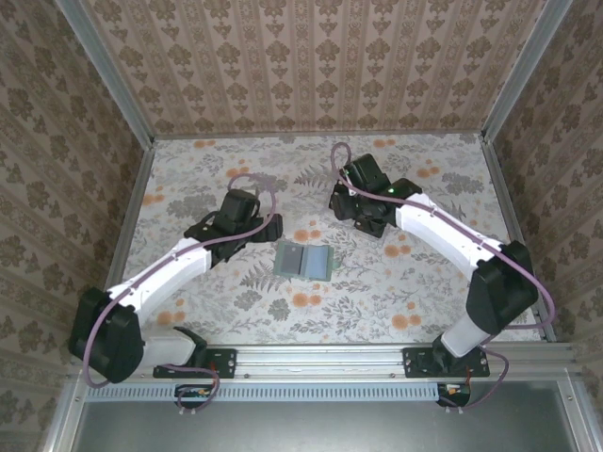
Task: Put the credit cards into the card holder
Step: Pick up the credit card from the storage box.
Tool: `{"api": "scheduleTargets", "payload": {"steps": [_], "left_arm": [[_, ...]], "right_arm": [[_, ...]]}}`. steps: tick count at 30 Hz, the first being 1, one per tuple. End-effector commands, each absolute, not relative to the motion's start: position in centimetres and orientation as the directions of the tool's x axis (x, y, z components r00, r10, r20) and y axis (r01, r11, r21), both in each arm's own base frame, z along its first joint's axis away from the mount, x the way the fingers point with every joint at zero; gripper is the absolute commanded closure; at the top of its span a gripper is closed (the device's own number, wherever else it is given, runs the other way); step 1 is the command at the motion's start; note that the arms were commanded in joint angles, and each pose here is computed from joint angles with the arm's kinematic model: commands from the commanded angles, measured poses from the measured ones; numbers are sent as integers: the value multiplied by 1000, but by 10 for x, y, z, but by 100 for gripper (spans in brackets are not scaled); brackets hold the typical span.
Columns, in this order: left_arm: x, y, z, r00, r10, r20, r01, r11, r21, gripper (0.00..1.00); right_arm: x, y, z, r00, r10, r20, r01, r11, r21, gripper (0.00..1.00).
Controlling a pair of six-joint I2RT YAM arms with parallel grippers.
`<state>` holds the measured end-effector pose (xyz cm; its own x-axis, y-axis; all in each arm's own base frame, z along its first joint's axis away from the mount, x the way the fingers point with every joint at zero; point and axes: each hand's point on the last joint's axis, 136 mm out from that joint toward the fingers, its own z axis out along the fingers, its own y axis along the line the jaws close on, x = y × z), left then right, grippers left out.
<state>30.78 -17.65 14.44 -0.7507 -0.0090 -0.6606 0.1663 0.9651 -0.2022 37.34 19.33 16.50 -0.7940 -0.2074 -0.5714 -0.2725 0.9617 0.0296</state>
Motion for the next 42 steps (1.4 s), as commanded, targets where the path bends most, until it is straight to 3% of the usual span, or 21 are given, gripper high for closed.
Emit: {"api": "scheduleTargets", "payload": {"steps": [1,11,22,42], "left_arm": [[292,-166,135,-789,-35,-614,129,967,-221,0],[284,-161,139,-787,-44,-615,122,967,-225,0],[278,-156,134,-791,-44,-610,115,969,-220,0],[277,-155,130,-790,-47,-611,113,969,-220,0]], "right_arm": [[362,168,142,-797,-428,-426,-388,904,-181,48],[381,145,105,-799,-524,-295,-406,832,-379,53],[392,130,82,-806,-545,-230,-393,784,-481,54],[382,129,56,-818,-547,-178,-422,781,-461,61]]}}
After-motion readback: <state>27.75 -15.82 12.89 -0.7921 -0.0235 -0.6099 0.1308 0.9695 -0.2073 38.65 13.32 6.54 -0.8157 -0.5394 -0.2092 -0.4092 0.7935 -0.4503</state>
